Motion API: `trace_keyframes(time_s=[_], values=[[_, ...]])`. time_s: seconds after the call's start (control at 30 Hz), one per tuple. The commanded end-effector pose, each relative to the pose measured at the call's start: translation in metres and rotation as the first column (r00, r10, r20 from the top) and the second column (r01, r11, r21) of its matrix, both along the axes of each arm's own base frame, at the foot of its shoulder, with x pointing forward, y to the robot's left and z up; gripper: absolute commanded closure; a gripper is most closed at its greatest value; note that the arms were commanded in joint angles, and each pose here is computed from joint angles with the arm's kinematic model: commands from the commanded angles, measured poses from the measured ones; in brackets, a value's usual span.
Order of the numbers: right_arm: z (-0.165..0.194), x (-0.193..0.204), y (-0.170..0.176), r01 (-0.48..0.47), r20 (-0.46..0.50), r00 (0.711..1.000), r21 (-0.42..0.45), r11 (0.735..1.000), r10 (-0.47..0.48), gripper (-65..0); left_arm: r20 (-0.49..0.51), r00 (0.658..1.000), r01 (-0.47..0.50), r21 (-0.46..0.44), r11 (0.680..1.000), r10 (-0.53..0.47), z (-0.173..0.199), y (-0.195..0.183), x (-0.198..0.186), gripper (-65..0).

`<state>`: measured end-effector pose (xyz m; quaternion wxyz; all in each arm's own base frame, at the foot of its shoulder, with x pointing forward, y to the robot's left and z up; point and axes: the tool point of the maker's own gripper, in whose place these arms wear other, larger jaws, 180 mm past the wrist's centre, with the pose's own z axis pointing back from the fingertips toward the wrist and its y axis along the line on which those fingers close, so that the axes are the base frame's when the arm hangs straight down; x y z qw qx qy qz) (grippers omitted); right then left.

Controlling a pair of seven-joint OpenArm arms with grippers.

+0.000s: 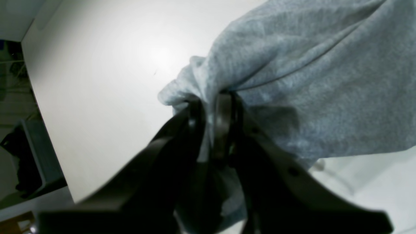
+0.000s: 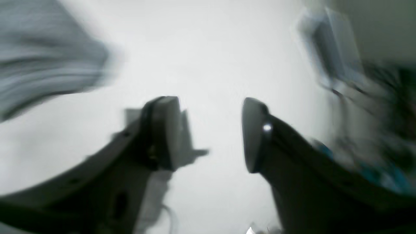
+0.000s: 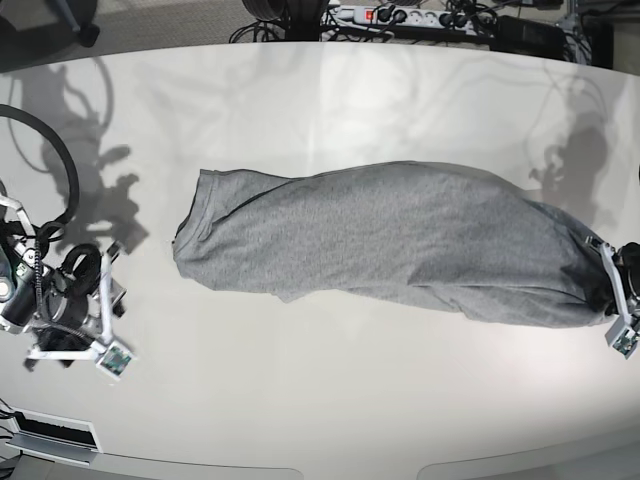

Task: Layout the t-shirt on the table in an organized manner, then fold the t-shirt properly
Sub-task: 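Hold the shirt with both grippers and stretch it lengthwise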

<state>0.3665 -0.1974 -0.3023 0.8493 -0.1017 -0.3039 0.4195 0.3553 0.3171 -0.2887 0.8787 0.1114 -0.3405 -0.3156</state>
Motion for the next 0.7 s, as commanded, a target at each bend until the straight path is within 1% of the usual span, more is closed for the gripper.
trace_keyframes(time_s=[0.0,0.03,0.07,0.1,0.13,0.17,0.23,0.27,0.3,0.33,0.4,0.47,0.5,0.53,0.6,0.63,0.67], values=[[0.01,0.002,0.013,-0.058,0.004,0.998,0.048,0.997,0.058,-27.1,0.054,0.999,0.006,0.016,1.0,-0.007,0.02,0.005,0.009,0.0],[0.004,-0.01,0.031,-0.127,-0.054,0.99,0.106,0.986,0.133,-25.8,0.047,0.999,0.018,0.016,1.0,-0.018,0.019,0.004,0.008,0.0],[0.0,-0.023,0.05,-0.201,-0.103,0.97,0.169,0.965,0.22,-25.1,0.04,0.999,0.031,0.013,0.999,-0.032,0.018,0.002,0.007,0.0],[-0.004,-0.038,0.067,-0.265,-0.148,0.941,0.234,0.935,0.304,-25.2,0.035,0.999,0.04,0.007,0.999,-0.04,0.018,0.0,0.007,0.0],[-0.006,-0.054,0.084,-0.323,-0.179,0.905,0.302,0.897,0.386,-25.2,0.03,0.998,0.048,-0.008,0.999,-0.048,0.017,-0.003,0.006,0.0],[-0.009,-0.068,0.1,-0.35,-0.204,0.873,0.369,0.861,0.442,-25.2,0.025,0.998,0.054,-0.02,0.998,-0.054,0.017,-0.005,0.005,0.0],[-0.014,-0.089,0.126,-0.336,-0.237,0.84,0.477,0.812,0.487,-25.2,0.021,0.998,0.061,-0.042,0.997,-0.06,0.016,-0.009,0.004,0.0],[-0.019,-0.097,0.137,-0.33,-0.245,0.83,0.508,0.795,0.501,-25.2,0.021,0.998,0.061,-0.043,0.997,-0.06,0.016,-0.009,0.004,0.0],[-0.026,-0.104,0.145,-0.326,-0.251,0.824,0.522,0.788,0.508,-25.2,0.022,0.998,0.06,-0.043,0.997,-0.059,0.016,-0.009,0.004,0.0],[-0.033,-0.109,0.153,-0.326,-0.255,0.822,0.521,0.789,0.509,-25.2,0.022,0.998,0.06,-0.042,0.997,-0.059,0.016,-0.009,0.004,0.0],[-0.051,-0.114,0.162,-0.333,-0.249,0.834,0.485,0.809,0.493,-26.6,0.021,0.998,0.061,-0.042,0.997,-0.06,0.016,-0.009,0.004,0.0],[-0.066,-0.117,0.168,-0.346,-0.217,0.854,0.442,0.827,0.473,-33.6,0.021,0.998,0.06,-0.042,0.997,-0.059,0.016,-0.009,0.004,0.0],[-0.072,-0.118,0.171,-0.352,-0.192,0.865,0.427,0.833,0.464,-37.4,0.021,0.998,0.06,-0.041,0.997,-0.059,0.016,-0.009,0.004,0.0],[-0.077,-0.117,0.172,-0.344,-0.165,0.883,0.412,0.844,0.44,-39.5,0.021,0.998,0.06,-0.042,0.997,-0.059,0.016,-0.009,0.004,0.0],[-0.083,-0.109,0.168,-0.316,-0.11,0.92,0.364,0.876,0.377,-39.6,0.021,0.998,0.06,-0.042,0.997,-0.059,0.016,-0.009,0.004,0.0],[-0.086,-0.105,0.162,-0.296,-0.092,0.935,0.329,0.897,0.343,-39.6,0.021,0.998,0.061,-0.042,0.997,-0.06,0.016,-0.009,0.004,0.0],[-0.088,-0.102,0.157,-0.279,-0.086,0.944,0.305,0.911,0.318,-39.4,0.021,0.998,0.06,-0.041,0.997,-0.059,0.016,-0.009,0.004,0.0]])
